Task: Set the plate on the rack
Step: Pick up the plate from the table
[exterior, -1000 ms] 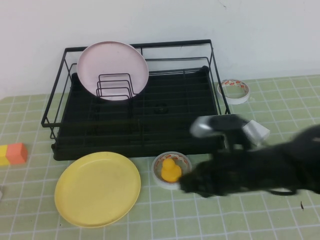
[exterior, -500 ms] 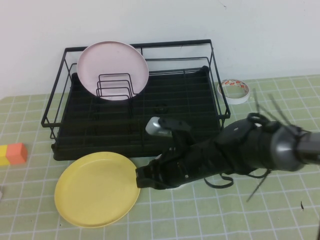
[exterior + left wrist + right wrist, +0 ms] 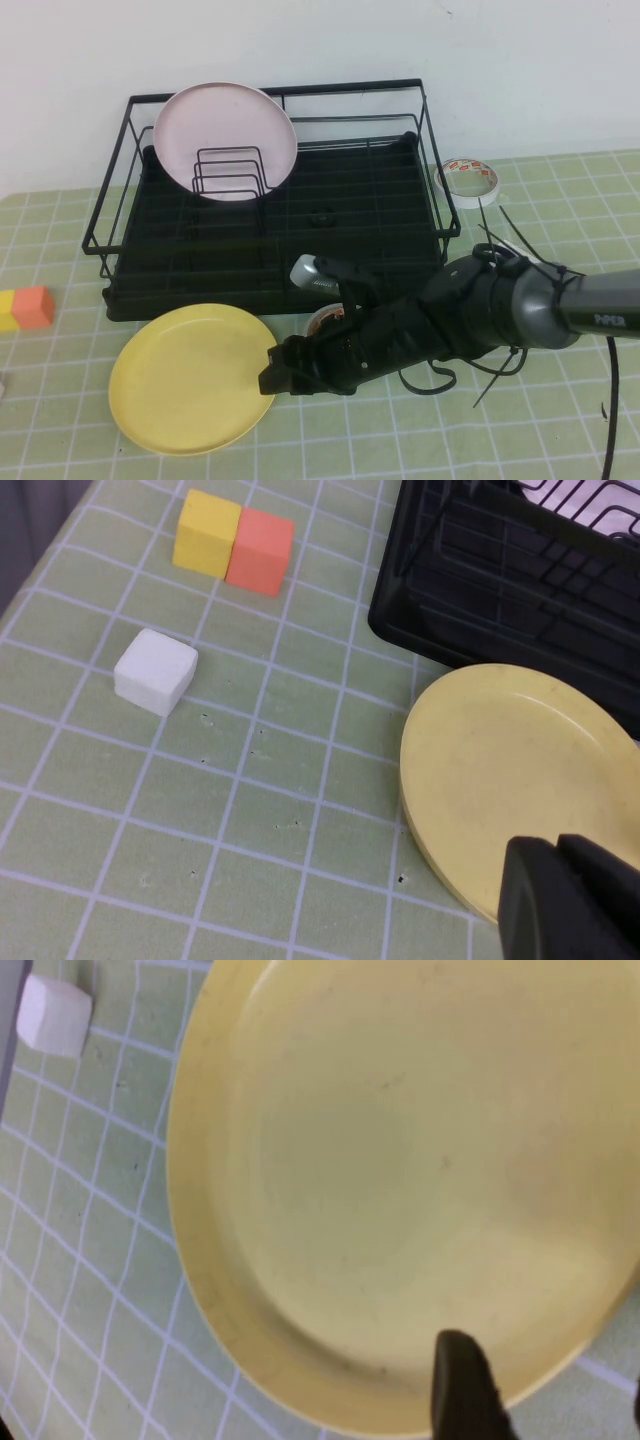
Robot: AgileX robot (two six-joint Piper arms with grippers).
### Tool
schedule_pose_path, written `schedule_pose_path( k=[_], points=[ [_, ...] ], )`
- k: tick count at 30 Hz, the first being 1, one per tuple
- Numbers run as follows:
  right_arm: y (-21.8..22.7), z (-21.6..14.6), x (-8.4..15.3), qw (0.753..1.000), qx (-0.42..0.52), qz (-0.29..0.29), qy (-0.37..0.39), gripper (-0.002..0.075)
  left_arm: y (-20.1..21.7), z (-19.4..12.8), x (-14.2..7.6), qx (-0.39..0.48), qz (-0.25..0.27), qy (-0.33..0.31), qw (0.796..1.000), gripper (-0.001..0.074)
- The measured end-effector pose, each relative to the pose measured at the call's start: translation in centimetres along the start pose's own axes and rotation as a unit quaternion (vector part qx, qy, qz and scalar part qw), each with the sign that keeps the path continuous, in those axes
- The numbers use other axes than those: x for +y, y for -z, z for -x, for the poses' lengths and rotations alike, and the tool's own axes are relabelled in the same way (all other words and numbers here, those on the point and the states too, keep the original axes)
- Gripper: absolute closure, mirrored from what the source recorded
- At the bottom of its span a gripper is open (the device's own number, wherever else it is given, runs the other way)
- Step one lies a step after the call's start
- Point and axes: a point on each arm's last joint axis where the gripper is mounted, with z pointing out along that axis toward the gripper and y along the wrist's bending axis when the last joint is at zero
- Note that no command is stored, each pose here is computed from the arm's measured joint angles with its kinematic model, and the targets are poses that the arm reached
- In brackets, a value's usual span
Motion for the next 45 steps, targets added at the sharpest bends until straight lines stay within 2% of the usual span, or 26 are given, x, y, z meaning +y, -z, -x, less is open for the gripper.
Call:
schedule_pose_path(
  k=[11, 18, 28, 31, 39, 45],
  points=[
    [-2.2, 0.4, -1.3, 1.000, 0.004, 0.003, -0.031, 0.0372, 0.0, 0.0, 0.0, 0.001, -0.001, 0.002, 1.000, 0.0737],
    [-2.6, 0.3, -1.5, 0.999, 0.002, 0.005, -0.045, 0.0434, 0.0, 0.0, -0.1, 0.002, -0.003, 0.005, 1.000, 0.0737],
    [-2.8, 0.3, -1.6, 0.998, -0.004, 0.011, -0.065, 0.0449, 0.0, -0.1, -0.1, 0.003, -0.005, 0.009, 1.000, 0.0738],
    [-2.8, 0.4, -1.6, 0.998, -0.007, 0.010, -0.065, 0.0487, 0.0, -0.1, -0.1, 0.003, -0.005, 0.009, 1.000, 0.0737],
    [-2.9, 0.4, -1.8, 0.998, -0.015, 0.011, -0.053, 0.0687, 0.0, -0.1, -0.1, 0.004, -0.007, 0.013, 1.000, 0.0737],
    [-2.9, 0.4, -1.6, 0.999, -0.011, 0.014, -0.027, 0.0712, -0.2, -0.6, 0.0, 0.019, -0.005, 0.022, 1.000, 0.0737]
  ],
)
